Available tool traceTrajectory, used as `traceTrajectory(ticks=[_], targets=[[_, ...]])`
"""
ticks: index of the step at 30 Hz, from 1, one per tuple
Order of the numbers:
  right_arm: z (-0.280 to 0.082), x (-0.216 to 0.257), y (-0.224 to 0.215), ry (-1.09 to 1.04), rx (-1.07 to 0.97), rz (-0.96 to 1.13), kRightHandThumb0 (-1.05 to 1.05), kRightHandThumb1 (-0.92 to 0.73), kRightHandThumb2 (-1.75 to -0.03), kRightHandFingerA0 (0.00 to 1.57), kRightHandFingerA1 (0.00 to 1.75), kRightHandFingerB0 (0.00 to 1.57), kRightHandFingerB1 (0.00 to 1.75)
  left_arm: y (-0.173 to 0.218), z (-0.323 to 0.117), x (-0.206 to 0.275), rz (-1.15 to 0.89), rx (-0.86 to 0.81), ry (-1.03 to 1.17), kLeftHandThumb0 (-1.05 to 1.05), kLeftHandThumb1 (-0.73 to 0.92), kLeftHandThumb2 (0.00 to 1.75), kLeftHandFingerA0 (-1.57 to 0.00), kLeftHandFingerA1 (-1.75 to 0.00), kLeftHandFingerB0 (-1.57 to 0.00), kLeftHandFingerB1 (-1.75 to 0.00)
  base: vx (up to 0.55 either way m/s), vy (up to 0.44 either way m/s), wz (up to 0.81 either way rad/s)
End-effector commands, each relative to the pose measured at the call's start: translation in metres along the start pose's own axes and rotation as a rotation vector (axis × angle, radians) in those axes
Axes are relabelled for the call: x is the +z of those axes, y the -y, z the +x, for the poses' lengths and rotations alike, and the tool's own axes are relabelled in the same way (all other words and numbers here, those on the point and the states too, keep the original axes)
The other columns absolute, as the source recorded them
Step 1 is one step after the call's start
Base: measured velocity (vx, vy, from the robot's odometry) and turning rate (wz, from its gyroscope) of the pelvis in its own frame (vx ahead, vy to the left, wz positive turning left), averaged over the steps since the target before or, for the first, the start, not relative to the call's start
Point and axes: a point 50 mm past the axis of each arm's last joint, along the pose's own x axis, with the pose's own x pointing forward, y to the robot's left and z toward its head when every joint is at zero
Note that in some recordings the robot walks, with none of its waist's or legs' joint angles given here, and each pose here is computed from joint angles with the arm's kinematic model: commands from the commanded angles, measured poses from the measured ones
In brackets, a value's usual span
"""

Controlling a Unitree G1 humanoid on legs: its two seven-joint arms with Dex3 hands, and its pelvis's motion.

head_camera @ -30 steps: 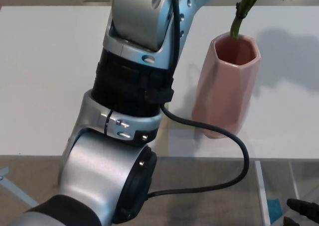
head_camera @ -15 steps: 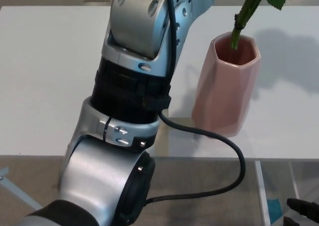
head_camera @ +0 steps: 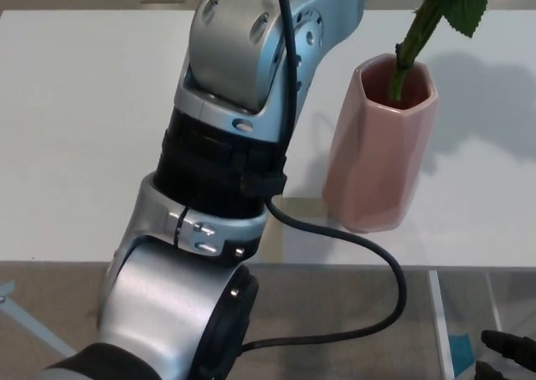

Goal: Use the left hand to pick up the rose and then lift and insert it into the pink vase.

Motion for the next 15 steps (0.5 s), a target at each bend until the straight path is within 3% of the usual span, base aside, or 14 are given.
traceTrajectory(ticks=[1, 15], targets=[[-0.001, -0.004, 0.002, -0.019, -0.007, 0.010, -0.20, -0.60, -0.57, 0.62, 0.51, 0.57, 0.48, 0.022, 0.001, -0.011, -0.055, -0.055, -0.025, -0.22, 0.84, 0.65, -0.95, -1.45, -0.78, -0.96, 0.00, 0.000, 0.00], [0.000, 0.000, 0.000, -0.009, 0.000, 0.017, -0.20, -0.60, -0.57, 0.62, 0.51, 0.57, 0.49, 0.019, -0.005, -0.031, -0.050, -0.046, -0.071, -0.24, 0.84, 0.65, -0.98, -1.44, -0.78, -0.91, 0.00, 0.000, 0.00]])
